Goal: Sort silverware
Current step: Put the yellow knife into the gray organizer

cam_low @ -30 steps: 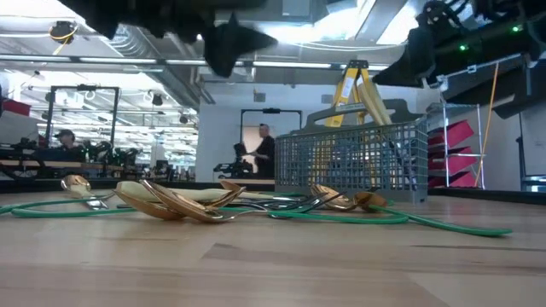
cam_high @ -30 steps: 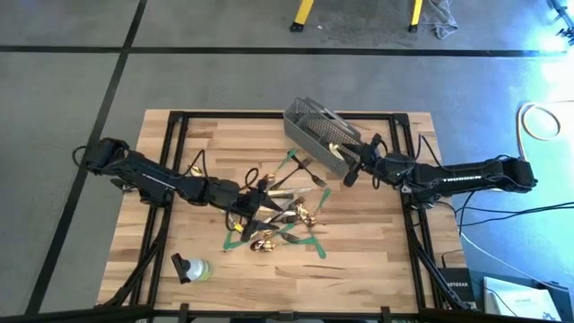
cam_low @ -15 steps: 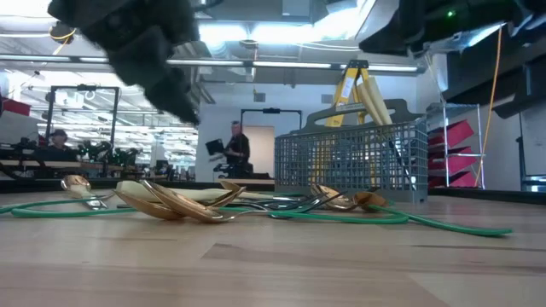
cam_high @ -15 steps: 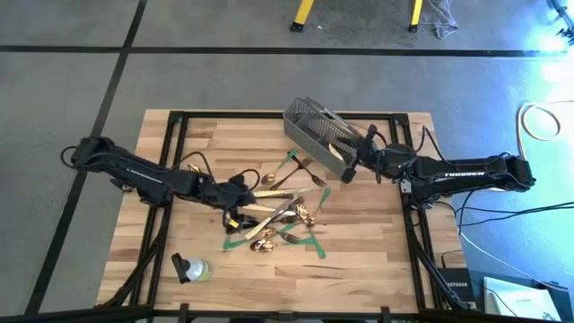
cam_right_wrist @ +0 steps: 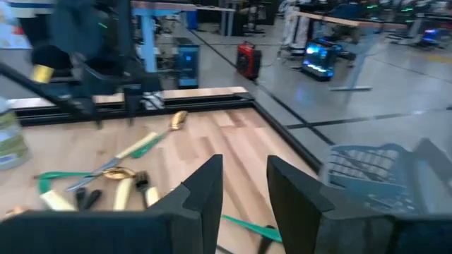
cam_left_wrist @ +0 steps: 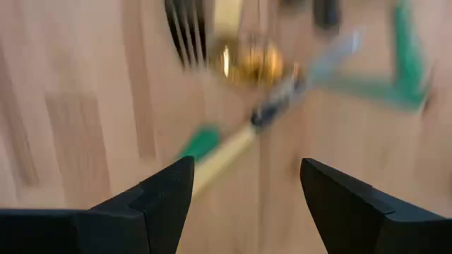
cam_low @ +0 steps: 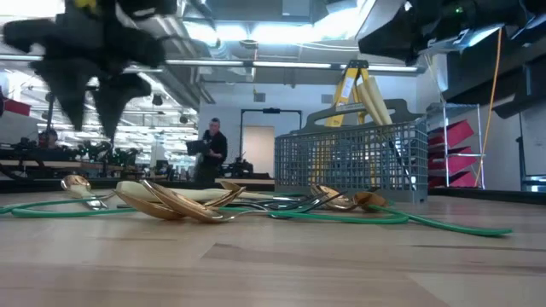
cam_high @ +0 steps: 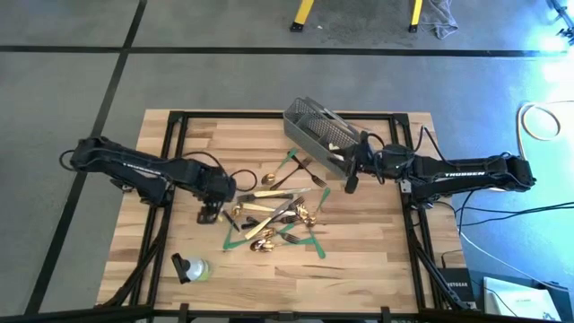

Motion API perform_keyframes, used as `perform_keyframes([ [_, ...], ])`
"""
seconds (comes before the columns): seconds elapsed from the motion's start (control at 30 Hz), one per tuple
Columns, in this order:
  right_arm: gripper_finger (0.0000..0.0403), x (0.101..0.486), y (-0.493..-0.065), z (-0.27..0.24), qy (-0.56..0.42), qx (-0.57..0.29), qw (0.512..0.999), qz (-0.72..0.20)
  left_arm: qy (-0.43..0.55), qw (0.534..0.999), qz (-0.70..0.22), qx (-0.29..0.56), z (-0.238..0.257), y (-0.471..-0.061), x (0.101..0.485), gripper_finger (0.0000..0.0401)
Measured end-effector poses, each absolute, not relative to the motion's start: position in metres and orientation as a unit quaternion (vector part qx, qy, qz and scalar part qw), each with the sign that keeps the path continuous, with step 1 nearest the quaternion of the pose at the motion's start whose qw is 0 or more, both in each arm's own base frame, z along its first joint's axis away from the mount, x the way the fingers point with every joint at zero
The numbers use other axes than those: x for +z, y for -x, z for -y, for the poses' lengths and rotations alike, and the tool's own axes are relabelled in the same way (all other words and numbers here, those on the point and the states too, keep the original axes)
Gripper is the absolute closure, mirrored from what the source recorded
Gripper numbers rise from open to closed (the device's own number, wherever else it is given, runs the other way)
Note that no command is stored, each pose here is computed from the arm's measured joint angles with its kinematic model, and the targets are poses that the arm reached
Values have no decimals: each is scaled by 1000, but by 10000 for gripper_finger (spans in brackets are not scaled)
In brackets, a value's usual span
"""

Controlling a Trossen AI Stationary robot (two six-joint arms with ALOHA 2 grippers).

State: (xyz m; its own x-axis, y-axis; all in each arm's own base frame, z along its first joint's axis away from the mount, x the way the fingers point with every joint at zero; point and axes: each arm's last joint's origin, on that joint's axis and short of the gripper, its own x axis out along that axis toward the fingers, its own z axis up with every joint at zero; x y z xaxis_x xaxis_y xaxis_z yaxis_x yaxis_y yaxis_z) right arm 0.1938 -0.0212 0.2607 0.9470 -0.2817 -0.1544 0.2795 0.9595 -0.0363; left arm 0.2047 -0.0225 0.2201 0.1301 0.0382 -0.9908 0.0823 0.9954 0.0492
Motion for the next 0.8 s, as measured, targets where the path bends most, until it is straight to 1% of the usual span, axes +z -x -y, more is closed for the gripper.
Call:
perform_keyframes([
  [0.17,309,259,-194,20,6,-122,989,-88,-126,710,-687,-91,21,-205,204,156],
  [0.37,309,258,-194,20,6,-120,988,-94,-144,676,-715,-109,17,-204,185,162],
  [0.43,309,258,-194,20,6,-120,988,-94,-146,670,-719,-112,14,-204,178,163],
  [0.73,309,258,-194,20,6,-121,988,-94,-172,677,-708,-110,10,-209,160,163],
  [0.8,309,258,-194,20,6,-122,988,-94,-175,671,-712,-107,10,-207,158,164],
])
